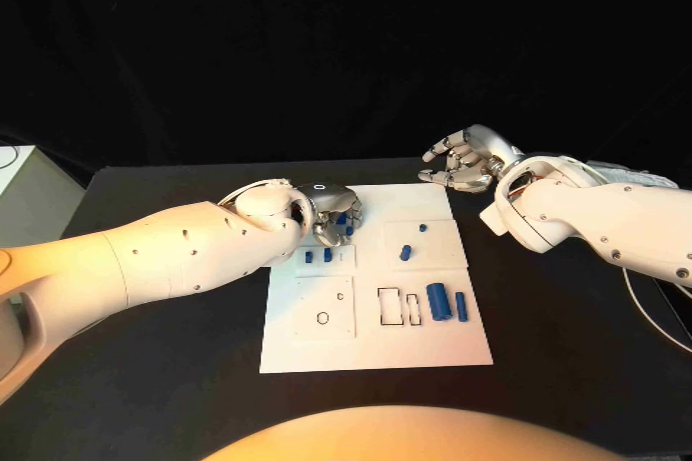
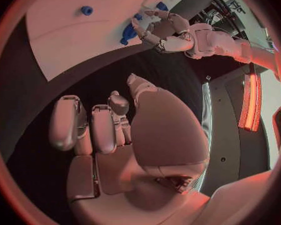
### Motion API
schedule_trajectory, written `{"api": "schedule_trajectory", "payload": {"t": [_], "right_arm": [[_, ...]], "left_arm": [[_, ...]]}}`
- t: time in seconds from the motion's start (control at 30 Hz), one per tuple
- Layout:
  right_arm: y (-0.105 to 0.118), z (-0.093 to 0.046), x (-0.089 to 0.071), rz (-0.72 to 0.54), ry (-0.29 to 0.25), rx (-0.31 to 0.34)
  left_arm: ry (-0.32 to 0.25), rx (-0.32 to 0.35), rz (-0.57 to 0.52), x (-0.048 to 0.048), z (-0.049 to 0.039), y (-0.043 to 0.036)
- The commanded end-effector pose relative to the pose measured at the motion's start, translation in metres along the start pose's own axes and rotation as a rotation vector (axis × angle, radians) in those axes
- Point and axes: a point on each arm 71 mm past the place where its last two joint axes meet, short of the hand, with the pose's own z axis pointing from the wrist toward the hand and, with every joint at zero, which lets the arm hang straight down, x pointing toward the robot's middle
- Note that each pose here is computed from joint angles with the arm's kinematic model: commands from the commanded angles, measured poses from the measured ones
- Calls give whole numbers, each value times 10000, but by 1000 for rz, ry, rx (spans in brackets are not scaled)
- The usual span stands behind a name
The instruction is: Assemble the parts on the task board
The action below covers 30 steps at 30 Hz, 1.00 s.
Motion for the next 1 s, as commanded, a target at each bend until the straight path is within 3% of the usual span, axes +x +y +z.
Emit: {"api": "schedule_trajectory", "payload": {"t": [0.03, 1.0], "right_arm": [[20, -1, 6, 0, 0, -17], [23, 2, 16, -1, 8, -15]], "left_arm": [[18, -21, 25, 16, 2, 31], [19, 16, 8, 58, 17, 2]]}}
